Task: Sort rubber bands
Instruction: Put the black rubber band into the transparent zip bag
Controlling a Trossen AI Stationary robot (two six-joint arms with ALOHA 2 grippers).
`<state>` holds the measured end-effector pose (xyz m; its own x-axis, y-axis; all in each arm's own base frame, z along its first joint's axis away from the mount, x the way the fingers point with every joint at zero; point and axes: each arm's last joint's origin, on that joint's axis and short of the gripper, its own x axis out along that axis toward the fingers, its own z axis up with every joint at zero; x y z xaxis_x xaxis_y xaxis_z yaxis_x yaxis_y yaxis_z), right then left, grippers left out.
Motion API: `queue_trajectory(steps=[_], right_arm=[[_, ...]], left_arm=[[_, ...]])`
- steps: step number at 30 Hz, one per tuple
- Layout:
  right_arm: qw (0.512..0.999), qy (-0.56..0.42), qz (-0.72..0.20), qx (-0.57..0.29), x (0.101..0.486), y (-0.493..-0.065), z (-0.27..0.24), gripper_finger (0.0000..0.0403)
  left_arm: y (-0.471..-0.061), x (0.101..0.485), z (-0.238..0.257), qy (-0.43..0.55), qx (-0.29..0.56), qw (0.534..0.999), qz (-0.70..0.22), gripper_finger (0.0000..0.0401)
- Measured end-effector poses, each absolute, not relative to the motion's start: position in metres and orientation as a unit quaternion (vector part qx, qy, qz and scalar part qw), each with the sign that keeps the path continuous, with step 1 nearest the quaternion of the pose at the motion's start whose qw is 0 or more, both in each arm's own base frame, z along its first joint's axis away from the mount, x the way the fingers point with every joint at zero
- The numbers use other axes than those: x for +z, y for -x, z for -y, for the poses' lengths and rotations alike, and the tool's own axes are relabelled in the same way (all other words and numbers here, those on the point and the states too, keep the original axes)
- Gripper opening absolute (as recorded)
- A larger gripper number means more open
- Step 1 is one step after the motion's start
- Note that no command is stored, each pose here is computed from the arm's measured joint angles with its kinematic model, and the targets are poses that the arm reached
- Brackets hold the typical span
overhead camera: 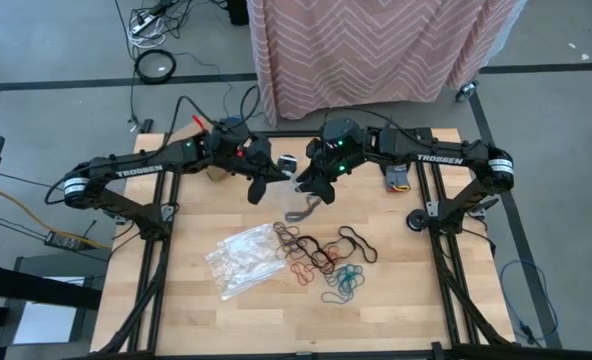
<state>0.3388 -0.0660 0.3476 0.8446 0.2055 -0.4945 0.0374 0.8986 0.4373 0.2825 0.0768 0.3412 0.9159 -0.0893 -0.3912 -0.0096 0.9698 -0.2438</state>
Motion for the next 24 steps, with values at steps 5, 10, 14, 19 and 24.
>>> queue_trajectory(steps=[5,10,14,19,24], right_arm=[[0.936,-0.223,-0.27,0.04,0.359,-0.325,0.068,0.0169],[0.925,-0.234,-0.299,0.018,0.369,-0.299,0.067,0.0169],[0.901,-0.219,-0.372,-0.042,0.364,-0.277,0.06,0.0165],[0.882,-0.209,-0.418,-0.067,0.338,-0.269,0.047,0.0165],[0.852,-0.225,-0.465,-0.086,0.286,-0.269,0.039,0.0164]], left_arm=[[-0.281,0.341,-0.077,0.113,-0.014,0.971,-0.21,0.0],[-0.269,0.344,-0.079,0.103,0.012,0.969,-0.226,0.0],[-0.244,0.364,-0.082,0.09,0.041,0.976,-0.192,0.0],[-0.212,0.39,-0.078,0.072,0.076,0.985,-0.137,0.0],[-0.194,0.402,-0.072,0.067,0.091,0.987,-0.111,0.0]])
